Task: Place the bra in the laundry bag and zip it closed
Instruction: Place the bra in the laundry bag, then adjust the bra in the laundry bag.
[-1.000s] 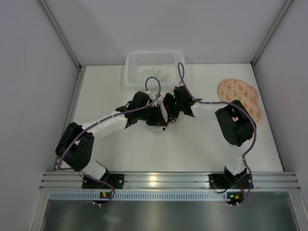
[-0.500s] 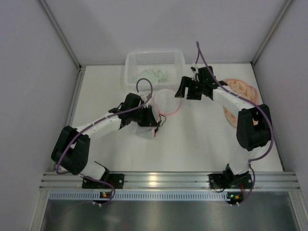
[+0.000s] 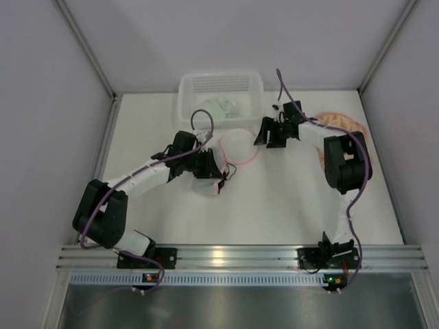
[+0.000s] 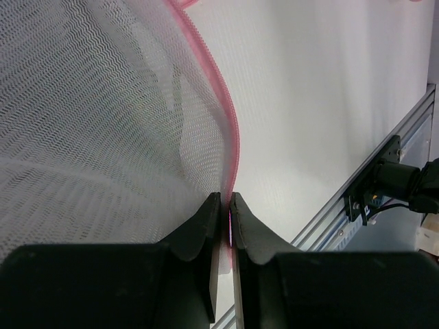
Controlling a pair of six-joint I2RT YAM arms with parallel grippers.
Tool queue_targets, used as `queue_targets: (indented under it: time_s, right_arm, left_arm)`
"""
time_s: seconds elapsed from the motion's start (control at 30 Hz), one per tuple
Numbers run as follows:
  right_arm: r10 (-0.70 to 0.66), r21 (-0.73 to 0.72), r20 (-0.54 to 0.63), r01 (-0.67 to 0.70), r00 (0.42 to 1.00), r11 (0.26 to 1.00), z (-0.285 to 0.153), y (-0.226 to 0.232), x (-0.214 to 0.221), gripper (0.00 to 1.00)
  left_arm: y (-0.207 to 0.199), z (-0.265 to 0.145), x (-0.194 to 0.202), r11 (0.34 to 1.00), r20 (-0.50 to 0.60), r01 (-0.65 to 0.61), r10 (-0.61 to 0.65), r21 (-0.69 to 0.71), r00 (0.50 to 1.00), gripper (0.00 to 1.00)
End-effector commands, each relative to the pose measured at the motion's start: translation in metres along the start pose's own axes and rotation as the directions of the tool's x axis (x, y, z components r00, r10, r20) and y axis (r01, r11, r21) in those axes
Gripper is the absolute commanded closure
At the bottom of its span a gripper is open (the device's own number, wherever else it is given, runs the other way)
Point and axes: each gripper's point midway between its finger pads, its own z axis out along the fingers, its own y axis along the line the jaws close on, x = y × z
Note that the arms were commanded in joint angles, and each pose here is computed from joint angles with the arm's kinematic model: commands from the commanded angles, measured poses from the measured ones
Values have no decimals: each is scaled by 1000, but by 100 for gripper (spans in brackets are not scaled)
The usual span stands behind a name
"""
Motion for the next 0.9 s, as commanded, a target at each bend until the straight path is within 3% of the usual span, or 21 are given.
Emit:
queue_targets:
  time_s: [0.0, 0.1, 0.17, 0.3, 0.47, 0.57, 0.6, 0.77, 0.87]
  right_arm:
    - [24, -132, 44, -18, 999, 991, 17, 21, -17, 34]
    - [65, -215, 32, -56, 997, 975, 26, 33, -13, 44]
    - [75, -280, 24, -65, 997, 958, 23, 46, -11, 59]
    - [70, -339, 14, -61, 997, 939, 3, 63, -10, 100]
    - [90, -391, 38, -68, 995, 918, -62, 77, -15, 100]
    - [47, -440, 106, 5, 993, 898, -124, 97, -22, 100]
    - [-20, -453, 163, 93, 986, 887, -149, 109, -24, 100]
    - [-125, -490, 214, 217, 969, 844, -212, 140, 0, 100]
    - [-170, -489, 266, 285, 949, 824, -245, 158, 7, 100]
  left_arm:
    - [-8, -6, -12, 998, 24, -43, 42, 44, 999, 85]
    - [-7, -12, -16, 998, 28, -52, 51, 38, 998, 86]
    - [-5, -17, -19, 998, 37, -52, 51, 33, 998, 86]
    - [-2, -24, -24, 998, 53, -60, 58, 28, 997, 86]
    - [0, -42, -33, 996, 99, -90, 90, -9, 991, 90]
    - [6, -52, -32, 993, 110, -107, 113, -58, 987, 90]
    - [4, -58, -32, 992, 124, -110, 117, -60, 985, 90]
    - [13, -65, -19, 996, 121, -48, 56, -70, 991, 92]
    - [9, -65, -14, 999, 107, 31, -29, -18, 994, 100]
